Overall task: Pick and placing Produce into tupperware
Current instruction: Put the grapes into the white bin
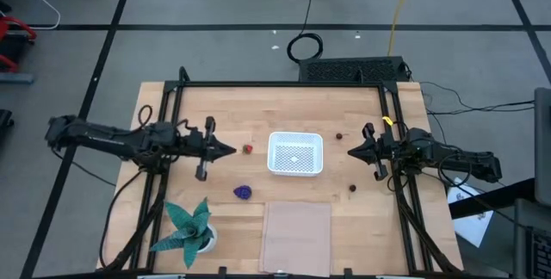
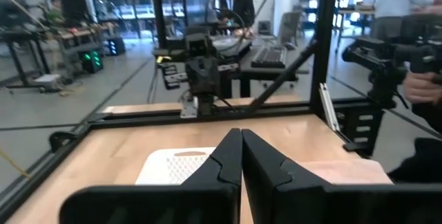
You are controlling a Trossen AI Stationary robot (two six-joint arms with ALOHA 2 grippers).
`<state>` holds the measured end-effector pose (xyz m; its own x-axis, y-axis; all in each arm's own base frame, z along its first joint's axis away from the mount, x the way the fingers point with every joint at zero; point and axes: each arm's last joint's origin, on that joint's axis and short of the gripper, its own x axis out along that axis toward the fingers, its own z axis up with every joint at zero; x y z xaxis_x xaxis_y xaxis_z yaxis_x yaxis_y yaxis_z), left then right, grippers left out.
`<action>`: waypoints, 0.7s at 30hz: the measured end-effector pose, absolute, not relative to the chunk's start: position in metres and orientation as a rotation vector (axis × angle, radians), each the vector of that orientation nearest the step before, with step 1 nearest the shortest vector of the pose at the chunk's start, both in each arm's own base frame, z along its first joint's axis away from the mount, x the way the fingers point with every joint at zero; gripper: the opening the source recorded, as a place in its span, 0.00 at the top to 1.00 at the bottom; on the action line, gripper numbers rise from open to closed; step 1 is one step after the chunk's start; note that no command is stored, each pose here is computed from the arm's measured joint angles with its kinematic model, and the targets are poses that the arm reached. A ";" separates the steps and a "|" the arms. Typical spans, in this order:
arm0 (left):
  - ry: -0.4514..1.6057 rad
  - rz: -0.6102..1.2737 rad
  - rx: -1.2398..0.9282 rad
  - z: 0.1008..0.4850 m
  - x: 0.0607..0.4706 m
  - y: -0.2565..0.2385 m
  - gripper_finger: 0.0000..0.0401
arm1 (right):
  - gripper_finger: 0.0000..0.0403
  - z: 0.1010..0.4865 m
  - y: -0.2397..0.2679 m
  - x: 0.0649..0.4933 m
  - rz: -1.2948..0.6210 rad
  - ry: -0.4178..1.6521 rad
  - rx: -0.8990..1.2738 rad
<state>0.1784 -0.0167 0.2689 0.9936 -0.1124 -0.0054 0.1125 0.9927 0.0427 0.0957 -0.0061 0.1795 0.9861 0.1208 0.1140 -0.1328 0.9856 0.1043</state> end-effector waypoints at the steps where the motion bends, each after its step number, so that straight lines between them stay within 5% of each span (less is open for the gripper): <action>1: 0.013 -0.121 0.045 0.271 0.182 -0.018 0.98 | 1.00 0.180 -0.006 0.096 0.128 -0.108 0.112; 21: 0.036 -0.208 0.105 0.330 0.209 -0.042 0.98 | 1.00 0.181 -0.006 0.095 0.129 -0.124 0.110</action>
<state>0.2089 -0.0423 0.3297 0.9778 -0.2043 -0.0461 0.2080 0.9730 0.1003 0.0955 -0.0061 0.1811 0.9841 0.1209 0.1301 -0.1344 0.9858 0.1009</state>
